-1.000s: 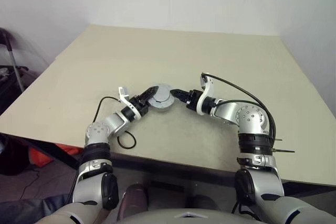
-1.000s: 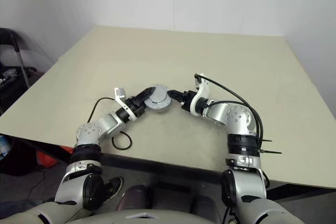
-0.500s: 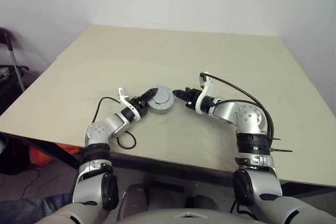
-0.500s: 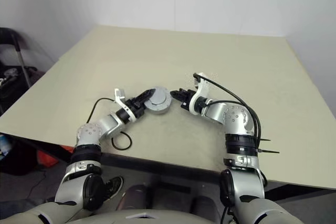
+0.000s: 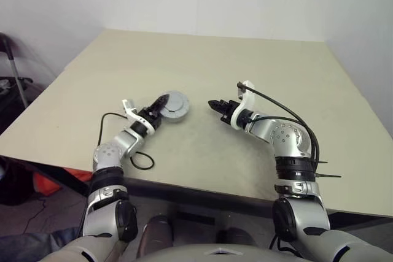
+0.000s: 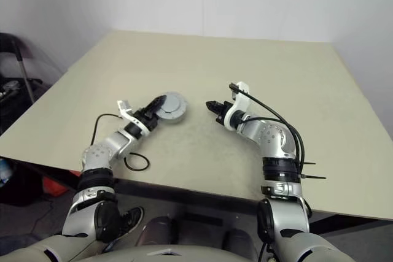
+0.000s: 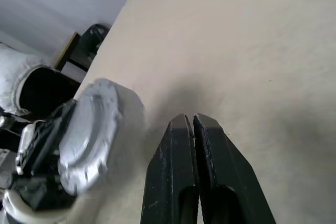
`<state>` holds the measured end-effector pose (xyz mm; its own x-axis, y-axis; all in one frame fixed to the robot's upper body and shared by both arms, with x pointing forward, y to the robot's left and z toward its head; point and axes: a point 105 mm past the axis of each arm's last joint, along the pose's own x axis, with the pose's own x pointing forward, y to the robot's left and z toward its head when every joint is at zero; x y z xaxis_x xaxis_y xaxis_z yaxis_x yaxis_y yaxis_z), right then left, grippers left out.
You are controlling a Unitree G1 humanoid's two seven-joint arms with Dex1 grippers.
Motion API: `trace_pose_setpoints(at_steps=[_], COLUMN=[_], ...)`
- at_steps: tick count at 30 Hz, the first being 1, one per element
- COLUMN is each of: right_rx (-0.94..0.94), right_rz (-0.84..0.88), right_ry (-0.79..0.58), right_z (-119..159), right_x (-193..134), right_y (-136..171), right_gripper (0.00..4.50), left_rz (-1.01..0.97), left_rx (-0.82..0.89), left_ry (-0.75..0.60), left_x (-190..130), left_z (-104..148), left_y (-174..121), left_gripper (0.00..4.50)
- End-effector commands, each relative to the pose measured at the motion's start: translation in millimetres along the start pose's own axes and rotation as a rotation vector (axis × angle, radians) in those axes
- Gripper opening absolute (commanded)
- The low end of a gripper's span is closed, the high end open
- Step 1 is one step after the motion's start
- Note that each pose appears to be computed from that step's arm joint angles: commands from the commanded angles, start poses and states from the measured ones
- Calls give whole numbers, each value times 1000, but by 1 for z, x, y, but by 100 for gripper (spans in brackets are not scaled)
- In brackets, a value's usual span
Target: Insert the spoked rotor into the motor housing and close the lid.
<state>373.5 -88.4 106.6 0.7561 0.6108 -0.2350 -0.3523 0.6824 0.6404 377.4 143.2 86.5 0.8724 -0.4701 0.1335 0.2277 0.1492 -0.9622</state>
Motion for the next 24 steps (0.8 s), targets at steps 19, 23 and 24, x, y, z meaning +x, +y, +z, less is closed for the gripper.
trace_pose_setpoints(at_steps=[19, 23, 24], right_rx=[-47, -52, -54], right_rz=[-9, -2, 0], right_ry=[-42, -23, -20], right_z=[13, 10, 10], right_x=[2, 4, 5], right_y=[-1, -1, -1], right_gripper=[8, 4, 4], left_rz=[319, 360, 375], left_rx=[206, 279, 295], left_ry=[-499, -494, -490], left_x=[-65, -73, -75], left_z=[112, 125, 128], left_y=[28, 27, 27], left_gripper=[219, 313, 342])
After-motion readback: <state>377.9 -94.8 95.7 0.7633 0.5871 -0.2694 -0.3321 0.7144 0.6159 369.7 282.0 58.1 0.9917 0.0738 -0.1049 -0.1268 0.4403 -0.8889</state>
